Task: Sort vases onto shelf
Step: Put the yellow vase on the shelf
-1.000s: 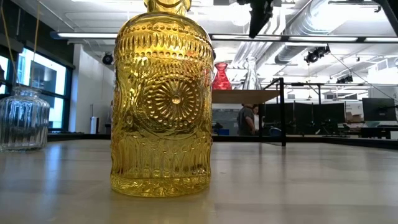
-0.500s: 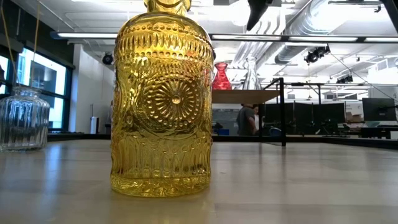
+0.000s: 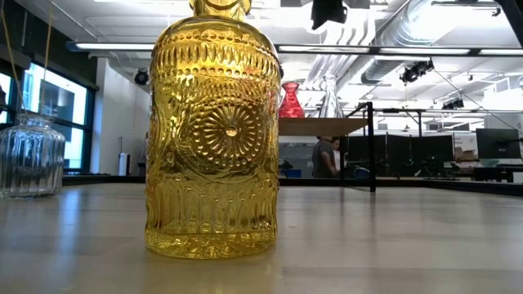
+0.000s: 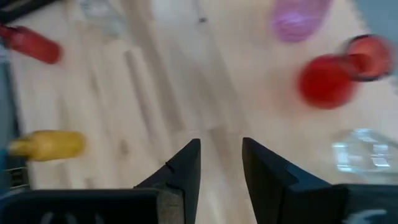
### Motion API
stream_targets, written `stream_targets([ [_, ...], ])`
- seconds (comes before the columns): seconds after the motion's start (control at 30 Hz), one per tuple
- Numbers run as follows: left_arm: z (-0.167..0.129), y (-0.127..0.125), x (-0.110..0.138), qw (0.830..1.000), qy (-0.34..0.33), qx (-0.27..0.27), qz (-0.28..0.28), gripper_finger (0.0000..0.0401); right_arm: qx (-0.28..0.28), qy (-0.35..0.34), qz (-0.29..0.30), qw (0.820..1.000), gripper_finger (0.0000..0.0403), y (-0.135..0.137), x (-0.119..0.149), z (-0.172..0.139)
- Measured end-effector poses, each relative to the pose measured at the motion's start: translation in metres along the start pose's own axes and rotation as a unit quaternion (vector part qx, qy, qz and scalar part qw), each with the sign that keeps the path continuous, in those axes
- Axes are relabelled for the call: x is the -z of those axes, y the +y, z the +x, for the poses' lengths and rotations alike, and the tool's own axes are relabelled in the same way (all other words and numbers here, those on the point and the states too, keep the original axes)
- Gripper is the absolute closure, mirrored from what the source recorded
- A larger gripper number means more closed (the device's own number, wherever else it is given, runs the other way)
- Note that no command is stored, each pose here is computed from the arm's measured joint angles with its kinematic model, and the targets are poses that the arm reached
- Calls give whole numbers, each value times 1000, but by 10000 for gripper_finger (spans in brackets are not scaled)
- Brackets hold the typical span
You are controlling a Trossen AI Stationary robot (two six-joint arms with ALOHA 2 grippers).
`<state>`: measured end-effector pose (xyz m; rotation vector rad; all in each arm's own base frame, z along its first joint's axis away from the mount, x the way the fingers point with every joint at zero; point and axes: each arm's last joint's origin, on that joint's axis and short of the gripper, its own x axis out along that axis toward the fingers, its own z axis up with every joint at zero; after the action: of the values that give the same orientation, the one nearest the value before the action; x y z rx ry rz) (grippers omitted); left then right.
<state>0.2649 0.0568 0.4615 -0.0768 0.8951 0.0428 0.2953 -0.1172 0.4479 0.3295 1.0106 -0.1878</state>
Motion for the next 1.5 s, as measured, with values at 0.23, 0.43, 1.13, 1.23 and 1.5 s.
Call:
stream_targets([
  [0.23, 6, 0, 3, 1000, 17, 2, -4, 346, -39, 12, 20, 999, 304, 38, 4, 4],
  [0.43, 30, -3, 15, 997, 77, 15, -2, 346, -61, 29, 46, 997, 304, 73, 11, 8],
  [1.13, -19, -63, 73, 993, 49, 85, 60, 346, -35, 64, 147, 986, 304, 174, 47, 22],
  [1.23, -24, -67, 76, 993, 46, 89, 54, 346, -30, 81, 151, 985, 304, 188, 50, 34],
  [1.5, -36, -83, 88, 990, 56, 115, 62, 346, -69, 65, 80, 992, 304, 229, 48, 76],
])
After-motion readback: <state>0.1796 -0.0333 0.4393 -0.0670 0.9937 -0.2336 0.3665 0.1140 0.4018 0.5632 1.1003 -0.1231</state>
